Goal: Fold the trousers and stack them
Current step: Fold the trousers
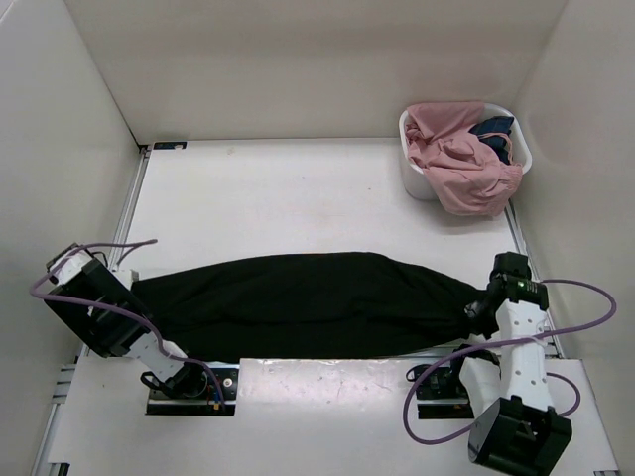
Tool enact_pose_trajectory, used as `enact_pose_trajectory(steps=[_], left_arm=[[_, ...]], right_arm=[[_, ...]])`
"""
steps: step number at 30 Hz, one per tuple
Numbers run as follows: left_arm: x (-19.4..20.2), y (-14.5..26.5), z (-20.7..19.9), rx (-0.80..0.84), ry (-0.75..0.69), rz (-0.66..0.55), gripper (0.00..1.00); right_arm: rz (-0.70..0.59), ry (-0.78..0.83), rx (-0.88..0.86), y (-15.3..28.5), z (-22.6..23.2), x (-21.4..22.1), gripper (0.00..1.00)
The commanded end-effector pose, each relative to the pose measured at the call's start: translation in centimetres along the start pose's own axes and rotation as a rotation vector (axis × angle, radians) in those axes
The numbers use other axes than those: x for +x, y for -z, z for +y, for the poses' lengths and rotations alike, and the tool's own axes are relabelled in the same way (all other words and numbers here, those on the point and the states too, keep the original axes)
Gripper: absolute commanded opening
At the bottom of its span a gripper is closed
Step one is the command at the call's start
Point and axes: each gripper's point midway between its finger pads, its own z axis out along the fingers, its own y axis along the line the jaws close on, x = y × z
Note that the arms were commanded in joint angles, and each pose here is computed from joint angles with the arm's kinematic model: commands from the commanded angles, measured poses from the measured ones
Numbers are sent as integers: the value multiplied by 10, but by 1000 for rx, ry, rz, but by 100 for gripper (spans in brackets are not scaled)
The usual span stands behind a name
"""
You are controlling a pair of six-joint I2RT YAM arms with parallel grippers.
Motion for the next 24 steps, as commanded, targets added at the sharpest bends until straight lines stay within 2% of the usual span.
enact_pose_trajectory(steps=[1,6,9,12,17,24], left_arm=[[-4,6,20,-121,-10,-80,14],[-8,16,41,-160,22,-119,14],[-25,46,73,-227,50,-192,14],[-28,55,88,-244,66,-204,14],[-16,48,83,-221,42,-176,14],[1,3,55,-139,23,-107,14]], right_arm=[[-74,-83,7,3,-2,-14,0],[-162,-110,5,26,2,-46,0],[-261,-124,23,53,4,-78,0],[-302,-121,42,73,4,-94,0],[-269,-137,76,80,-15,-74,0],[-145,-134,146,31,-31,-37,0]])
